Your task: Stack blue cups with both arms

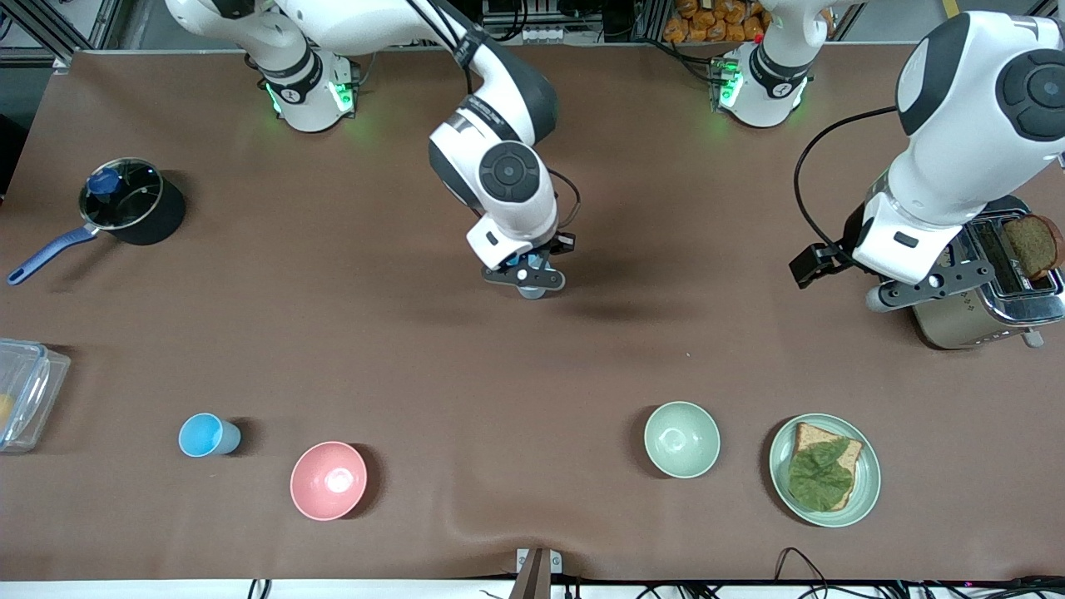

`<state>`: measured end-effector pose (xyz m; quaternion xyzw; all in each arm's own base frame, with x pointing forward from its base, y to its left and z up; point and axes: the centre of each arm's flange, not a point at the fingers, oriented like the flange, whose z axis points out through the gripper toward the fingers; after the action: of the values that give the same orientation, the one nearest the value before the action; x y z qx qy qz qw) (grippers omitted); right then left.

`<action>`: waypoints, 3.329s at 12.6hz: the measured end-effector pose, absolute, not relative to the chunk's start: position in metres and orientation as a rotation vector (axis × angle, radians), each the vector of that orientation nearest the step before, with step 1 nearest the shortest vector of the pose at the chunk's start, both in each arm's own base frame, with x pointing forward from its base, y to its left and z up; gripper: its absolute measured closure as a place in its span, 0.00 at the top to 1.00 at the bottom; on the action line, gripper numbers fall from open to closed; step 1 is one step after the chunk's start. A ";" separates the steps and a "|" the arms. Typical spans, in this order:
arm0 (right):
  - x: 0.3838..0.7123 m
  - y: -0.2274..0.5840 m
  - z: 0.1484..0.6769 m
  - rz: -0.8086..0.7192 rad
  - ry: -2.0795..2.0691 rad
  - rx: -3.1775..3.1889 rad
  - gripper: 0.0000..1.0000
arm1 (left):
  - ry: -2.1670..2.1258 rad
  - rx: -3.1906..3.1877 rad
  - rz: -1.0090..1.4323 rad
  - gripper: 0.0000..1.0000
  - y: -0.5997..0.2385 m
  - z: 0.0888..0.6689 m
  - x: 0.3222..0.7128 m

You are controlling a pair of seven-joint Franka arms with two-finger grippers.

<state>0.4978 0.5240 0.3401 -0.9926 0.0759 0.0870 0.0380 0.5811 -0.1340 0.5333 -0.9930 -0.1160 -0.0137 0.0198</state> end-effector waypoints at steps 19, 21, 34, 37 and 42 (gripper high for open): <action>0.553 0.455 0.373 0.261 0.140 -3.132 1.00 | -0.324 -3.070 -0.034 1.00 -0.071 0.613 0.576; 0.579 0.393 0.407 0.328 0.048 -3.138 1.00 | -0.324 -3.071 -0.024 1.00 -0.071 0.618 0.574; 0.596 -0.015 0.562 0.176 -0.234 -3.128 1.00 | -0.255 -3.125 -0.011 1.00 -0.032 0.655 0.545; 0.570 -0.039 0.598 0.163 -0.174 -3.149 1.00 | -0.243 -3.130 0.007 1.00 -0.027 0.649 0.548; 0.545 -0.052 0.633 0.119 -0.141 -3.170 1.00 | -0.237 -3.154 0.020 1.00 -0.027 0.643 0.550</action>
<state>0.5451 -0.0518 0.6334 -0.9982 -0.0443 0.0376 -0.0167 0.5502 -0.0271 0.6433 -0.9971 -0.0749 0.0062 -0.0107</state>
